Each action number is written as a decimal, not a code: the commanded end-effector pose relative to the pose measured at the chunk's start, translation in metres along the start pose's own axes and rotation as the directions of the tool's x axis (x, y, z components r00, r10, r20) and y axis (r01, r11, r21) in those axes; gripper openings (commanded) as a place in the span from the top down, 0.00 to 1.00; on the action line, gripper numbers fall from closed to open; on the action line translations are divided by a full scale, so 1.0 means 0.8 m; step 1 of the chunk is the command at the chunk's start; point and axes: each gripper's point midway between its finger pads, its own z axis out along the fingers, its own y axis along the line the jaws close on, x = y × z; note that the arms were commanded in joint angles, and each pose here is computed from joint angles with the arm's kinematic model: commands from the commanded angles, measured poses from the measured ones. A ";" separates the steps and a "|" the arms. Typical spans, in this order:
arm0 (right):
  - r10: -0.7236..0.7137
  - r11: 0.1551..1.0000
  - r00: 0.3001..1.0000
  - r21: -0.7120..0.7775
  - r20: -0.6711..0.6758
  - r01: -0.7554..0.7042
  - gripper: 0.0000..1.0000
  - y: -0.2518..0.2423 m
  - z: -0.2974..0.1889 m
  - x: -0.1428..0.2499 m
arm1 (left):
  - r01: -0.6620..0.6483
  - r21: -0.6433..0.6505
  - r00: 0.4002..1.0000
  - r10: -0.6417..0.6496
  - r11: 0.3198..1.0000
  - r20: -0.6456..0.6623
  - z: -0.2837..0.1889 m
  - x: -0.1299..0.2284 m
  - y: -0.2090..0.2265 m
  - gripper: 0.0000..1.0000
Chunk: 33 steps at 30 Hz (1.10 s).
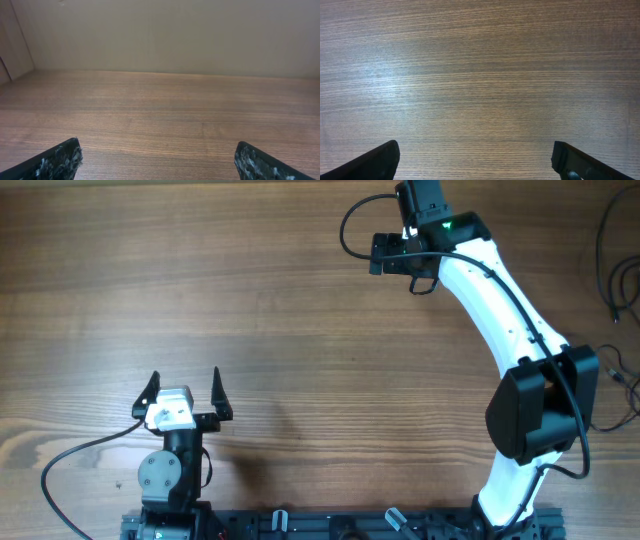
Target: Untangle cables
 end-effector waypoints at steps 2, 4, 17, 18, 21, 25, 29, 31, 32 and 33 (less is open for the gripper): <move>0.004 1.000 1.000 -0.004 -0.007 -0.004 0.00 0.002 0.004 0.003 | -0.018 -0.016 1.000 0.018 1.000 0.003 0.000 0.001 0.004 0.00; 0.004 1.000 1.000 -0.004 -0.007 -0.004 0.00 0.002 0.004 0.003 | -0.018 -0.010 1.000 0.018 1.000 0.003 0.000 0.001 0.003 0.00; 0.005 1.000 1.000 -0.004 -0.007 -0.005 0.00 0.002 0.004 0.003 | -0.018 -0.004 1.000 0.018 1.000 0.006 0.000 0.000 0.001 0.00; 0.004 1.000 1.000 -0.004 -0.007 -0.004 0.01 0.002 0.004 0.003 | -0.018 -0.004 1.000 0.018 1.000 0.006 0.000 0.000 0.001 0.00; 0.004 1.000 1.000 -0.004 -0.007 -0.004 0.00 0.002 0.004 0.003 | -0.018 -0.004 1.000 0.018 1.000 0.006 0.000 0.000 0.001 0.00; 0.004 1.000 1.000 -0.004 -0.007 -0.004 0.00 0.002 0.004 0.003 | -0.018 -0.004 1.000 0.018 1.000 0.006 0.000 0.000 0.001 0.00; 0.004 1.000 1.000 -0.004 -0.007 -0.004 0.00 0.002 0.004 0.003 | -0.018 -0.004 1.000 0.018 1.000 0.006 0.000 0.000 0.001 0.00; 0.004 1.000 1.000 -0.004 -0.007 -0.004 0.00 0.002 0.004 0.003 | -0.018 -0.004 1.000 0.018 1.000 0.006 0.000 0.000 0.001 0.00; 0.004 1.000 1.000 -0.004 -0.007 -0.004 0.00 0.002 0.004 0.003 | -0.018 -0.004 1.000 0.018 1.000 0.006 0.000 0.000 0.001 0.00; 0.004 1.000 1.000 -0.004 -0.007 -0.004 0.00 0.002 0.004 0.003 | -0.018 -0.004 1.000 0.018 1.000 0.006 0.000 0.000 0.001 0.00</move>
